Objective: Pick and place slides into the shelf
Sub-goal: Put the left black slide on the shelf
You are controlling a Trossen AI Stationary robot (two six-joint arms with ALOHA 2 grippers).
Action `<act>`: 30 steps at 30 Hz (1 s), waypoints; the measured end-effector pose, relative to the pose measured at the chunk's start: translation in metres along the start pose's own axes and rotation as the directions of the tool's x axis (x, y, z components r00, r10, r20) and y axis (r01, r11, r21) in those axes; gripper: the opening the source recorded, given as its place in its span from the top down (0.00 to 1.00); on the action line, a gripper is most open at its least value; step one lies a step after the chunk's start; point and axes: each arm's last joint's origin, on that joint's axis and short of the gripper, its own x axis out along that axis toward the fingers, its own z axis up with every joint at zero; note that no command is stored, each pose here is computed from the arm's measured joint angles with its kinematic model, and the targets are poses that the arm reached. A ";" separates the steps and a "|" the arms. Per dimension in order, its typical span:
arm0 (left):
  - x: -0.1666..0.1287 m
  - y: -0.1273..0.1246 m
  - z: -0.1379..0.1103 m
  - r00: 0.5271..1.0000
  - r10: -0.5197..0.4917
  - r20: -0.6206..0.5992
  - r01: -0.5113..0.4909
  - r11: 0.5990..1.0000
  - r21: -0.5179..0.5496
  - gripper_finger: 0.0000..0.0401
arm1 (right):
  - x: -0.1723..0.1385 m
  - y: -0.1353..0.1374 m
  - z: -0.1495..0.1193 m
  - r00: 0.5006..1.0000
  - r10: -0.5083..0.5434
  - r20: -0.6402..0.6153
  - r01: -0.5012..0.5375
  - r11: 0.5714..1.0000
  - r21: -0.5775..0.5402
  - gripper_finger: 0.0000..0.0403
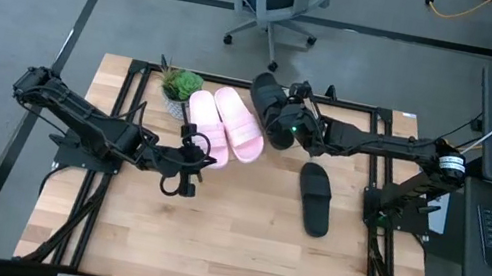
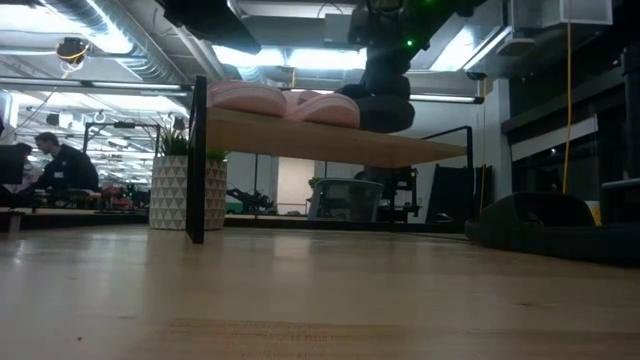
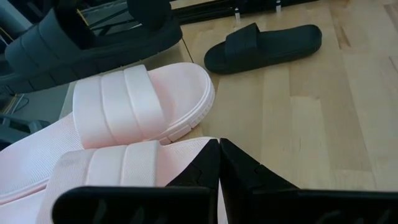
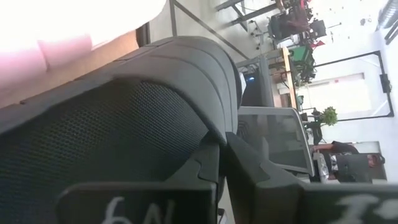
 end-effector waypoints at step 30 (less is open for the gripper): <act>0.000 0.000 0.000 1.000 -0.001 -0.001 0.001 1.000 0.005 0.99 | 0.027 0.014 -0.005 0.998 0.048 -0.031 -0.049 0.999 -0.013 0.97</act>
